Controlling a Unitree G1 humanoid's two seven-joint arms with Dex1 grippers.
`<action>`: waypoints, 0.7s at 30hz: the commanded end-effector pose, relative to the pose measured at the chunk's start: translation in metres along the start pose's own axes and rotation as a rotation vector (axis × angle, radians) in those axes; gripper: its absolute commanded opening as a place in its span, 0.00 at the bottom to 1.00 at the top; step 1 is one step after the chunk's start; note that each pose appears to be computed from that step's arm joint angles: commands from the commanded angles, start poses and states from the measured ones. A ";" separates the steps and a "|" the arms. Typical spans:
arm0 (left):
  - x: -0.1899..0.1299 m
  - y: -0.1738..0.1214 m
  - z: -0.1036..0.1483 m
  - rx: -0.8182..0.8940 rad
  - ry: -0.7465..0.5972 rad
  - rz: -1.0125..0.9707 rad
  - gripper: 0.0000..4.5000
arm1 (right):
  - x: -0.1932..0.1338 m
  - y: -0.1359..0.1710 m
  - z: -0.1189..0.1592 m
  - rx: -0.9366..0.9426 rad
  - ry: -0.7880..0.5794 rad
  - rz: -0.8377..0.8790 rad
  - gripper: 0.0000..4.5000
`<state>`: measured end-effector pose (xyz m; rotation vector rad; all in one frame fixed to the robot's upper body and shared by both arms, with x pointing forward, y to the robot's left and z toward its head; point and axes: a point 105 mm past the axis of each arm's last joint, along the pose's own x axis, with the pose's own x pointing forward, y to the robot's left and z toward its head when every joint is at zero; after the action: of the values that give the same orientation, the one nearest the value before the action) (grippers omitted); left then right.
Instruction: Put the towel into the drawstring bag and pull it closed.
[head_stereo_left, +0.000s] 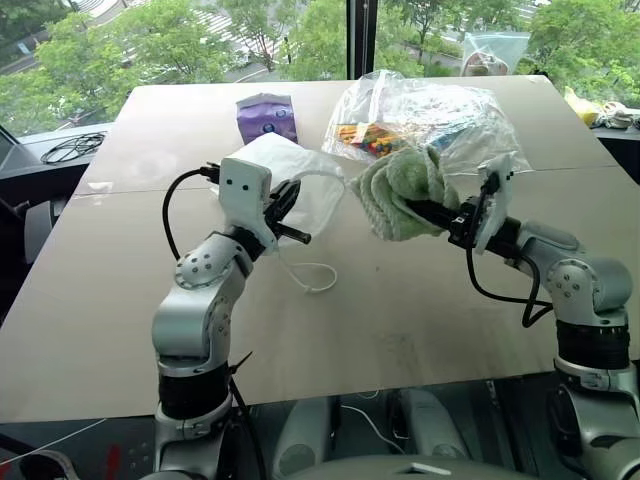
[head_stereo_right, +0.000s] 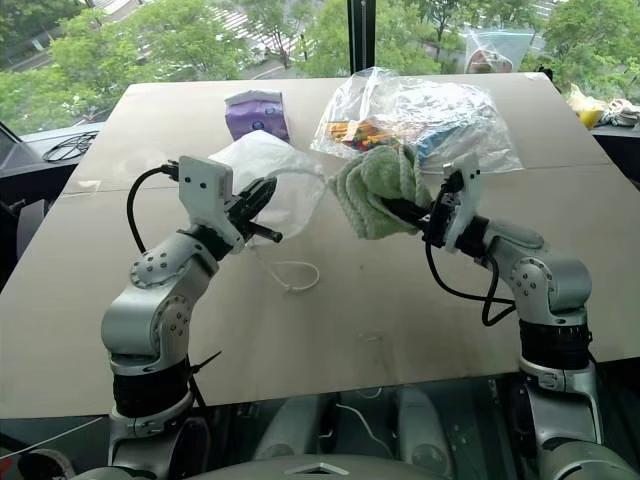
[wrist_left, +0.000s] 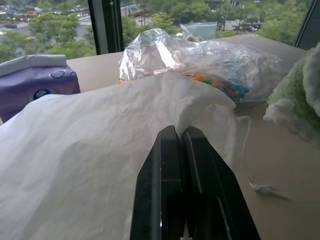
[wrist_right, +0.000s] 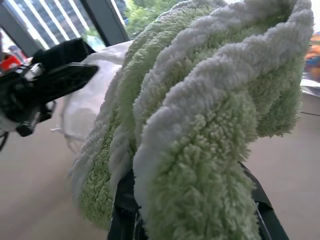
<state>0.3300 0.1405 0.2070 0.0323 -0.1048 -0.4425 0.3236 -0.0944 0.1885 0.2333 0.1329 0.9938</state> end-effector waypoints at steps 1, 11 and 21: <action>-0.005 -0.009 0.026 -0.073 -0.081 -0.079 0.00 | 0.003 0.029 0.000 -0.051 0.019 0.107 0.07; -0.006 -0.022 0.019 -0.069 0.018 -0.197 0.00 | 0.002 0.066 -0.016 -0.271 0.139 0.268 0.07; -0.011 -0.046 0.008 -0.002 0.073 -0.373 0.00 | 0.013 0.071 -0.032 -0.477 0.263 0.333 0.07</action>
<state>0.3082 0.1109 0.2037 0.0429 0.0230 -0.7589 0.2680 -0.0467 0.1649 -0.2681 0.1574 1.3200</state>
